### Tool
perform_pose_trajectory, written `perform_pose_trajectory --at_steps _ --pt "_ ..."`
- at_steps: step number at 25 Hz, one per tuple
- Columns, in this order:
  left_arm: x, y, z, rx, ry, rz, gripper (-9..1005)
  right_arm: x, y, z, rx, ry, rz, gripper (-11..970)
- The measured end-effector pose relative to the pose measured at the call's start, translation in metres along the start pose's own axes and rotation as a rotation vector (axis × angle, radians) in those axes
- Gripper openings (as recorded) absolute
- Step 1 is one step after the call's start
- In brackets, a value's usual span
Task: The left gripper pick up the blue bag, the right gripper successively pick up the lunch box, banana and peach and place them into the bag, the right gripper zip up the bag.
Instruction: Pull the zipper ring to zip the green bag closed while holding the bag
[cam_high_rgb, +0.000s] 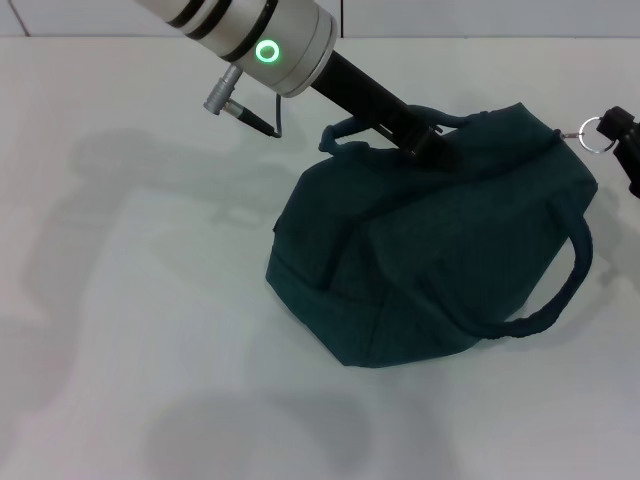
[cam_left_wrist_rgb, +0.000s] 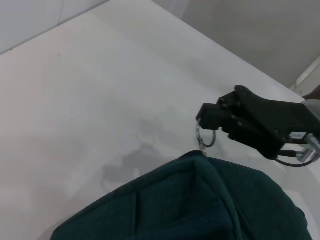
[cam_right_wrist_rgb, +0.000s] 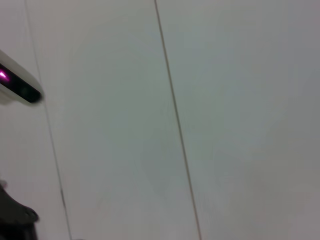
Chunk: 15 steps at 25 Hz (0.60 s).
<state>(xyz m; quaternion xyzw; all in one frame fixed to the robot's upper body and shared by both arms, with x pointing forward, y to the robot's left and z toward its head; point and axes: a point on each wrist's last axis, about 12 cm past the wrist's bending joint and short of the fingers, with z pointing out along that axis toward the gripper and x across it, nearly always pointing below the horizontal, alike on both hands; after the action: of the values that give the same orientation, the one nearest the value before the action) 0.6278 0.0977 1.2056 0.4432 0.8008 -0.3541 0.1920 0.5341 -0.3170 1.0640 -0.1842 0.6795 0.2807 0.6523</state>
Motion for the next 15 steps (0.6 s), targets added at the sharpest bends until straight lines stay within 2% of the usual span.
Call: perform_pose_trajectory --at_steps 8,15 --pt "0.001 -0.001 -0.004 0.028 -0.014 -0.016 47 0.008 -0.002 0.003 0.039 0.033 -0.016 12" --pt "0.0 0.0 -0.014 0.058 -0.056 -0.034 68 0.013 0.004 0.006 0.016 0.053 -0.007 11"
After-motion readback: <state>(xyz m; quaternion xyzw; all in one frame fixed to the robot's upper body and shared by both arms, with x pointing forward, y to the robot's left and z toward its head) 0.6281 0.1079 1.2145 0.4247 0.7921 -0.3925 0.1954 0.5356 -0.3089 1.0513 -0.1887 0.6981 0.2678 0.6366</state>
